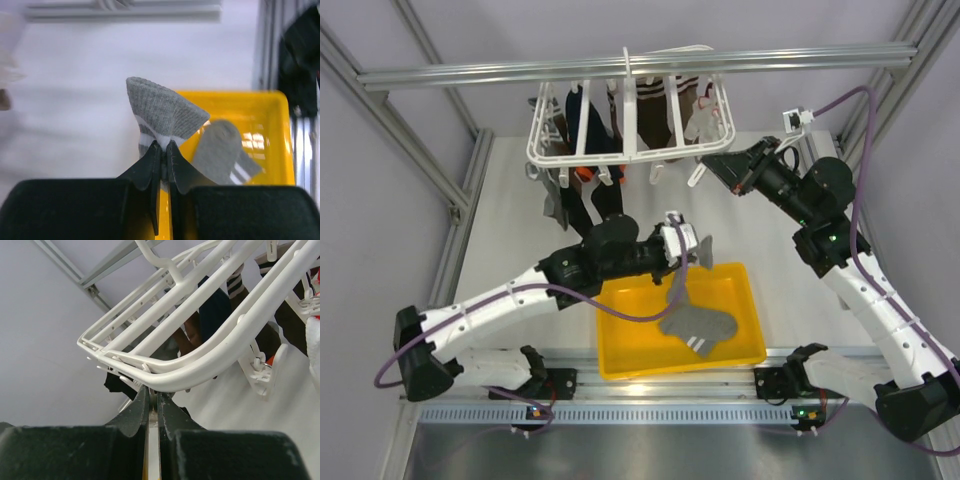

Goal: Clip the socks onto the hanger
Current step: Pick up the sock from the bin, then clamp the sock onto the hanger.

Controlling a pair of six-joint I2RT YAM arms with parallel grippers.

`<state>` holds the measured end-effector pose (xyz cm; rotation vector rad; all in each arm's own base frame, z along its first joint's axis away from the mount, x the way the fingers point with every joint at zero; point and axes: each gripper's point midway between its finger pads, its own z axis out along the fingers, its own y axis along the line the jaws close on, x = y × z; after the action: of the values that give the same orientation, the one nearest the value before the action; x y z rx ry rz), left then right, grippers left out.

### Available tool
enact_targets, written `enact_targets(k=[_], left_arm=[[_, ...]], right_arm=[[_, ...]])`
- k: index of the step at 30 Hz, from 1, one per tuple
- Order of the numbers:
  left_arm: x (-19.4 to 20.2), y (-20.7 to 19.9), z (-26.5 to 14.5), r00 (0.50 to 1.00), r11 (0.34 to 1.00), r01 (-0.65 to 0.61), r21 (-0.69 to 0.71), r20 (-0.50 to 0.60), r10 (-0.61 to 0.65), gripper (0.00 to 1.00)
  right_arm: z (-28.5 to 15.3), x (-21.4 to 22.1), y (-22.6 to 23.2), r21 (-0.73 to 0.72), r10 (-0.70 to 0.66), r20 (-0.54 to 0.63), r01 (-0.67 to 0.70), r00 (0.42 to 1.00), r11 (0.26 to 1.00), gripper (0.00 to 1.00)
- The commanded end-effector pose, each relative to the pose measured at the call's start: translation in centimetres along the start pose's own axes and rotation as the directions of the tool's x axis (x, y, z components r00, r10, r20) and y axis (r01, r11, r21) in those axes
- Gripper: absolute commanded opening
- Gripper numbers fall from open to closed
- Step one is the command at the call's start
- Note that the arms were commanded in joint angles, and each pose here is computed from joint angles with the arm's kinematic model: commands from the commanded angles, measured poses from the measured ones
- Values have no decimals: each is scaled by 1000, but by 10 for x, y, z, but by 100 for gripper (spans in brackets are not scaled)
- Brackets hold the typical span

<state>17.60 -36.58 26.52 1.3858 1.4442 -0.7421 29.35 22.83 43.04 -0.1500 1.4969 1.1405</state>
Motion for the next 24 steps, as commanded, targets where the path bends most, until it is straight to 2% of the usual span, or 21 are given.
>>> enact_targets(k=[1,6,7,11,15,24], left_arm=[[-94,63,-47,898,906,282,-317,419,-133,0],[-112,79,-70,861,859,341,-382,493,-123,0],[-113,79,-68,851,850,372,-372,502,-153,0],[-106,87,-65,857,821,401,-406,483,-180,0],[-100,82,-61,852,825,418,-381,479,-211,0],[-86,95,-52,799,762,547,-347,490,-349,0]], right_arm=[[-1,-27,8,2,-7,68,7,998,1000,0],[1,-28,7,2,20,75,-20,997,1000,0],[1,-29,8,-3,33,78,-33,996,999,0],[2,-29,9,-8,56,81,-55,995,998,0],[3,-30,9,-12,70,84,-69,994,998,0],[2,-28,14,-40,93,80,-89,992,995,0]])
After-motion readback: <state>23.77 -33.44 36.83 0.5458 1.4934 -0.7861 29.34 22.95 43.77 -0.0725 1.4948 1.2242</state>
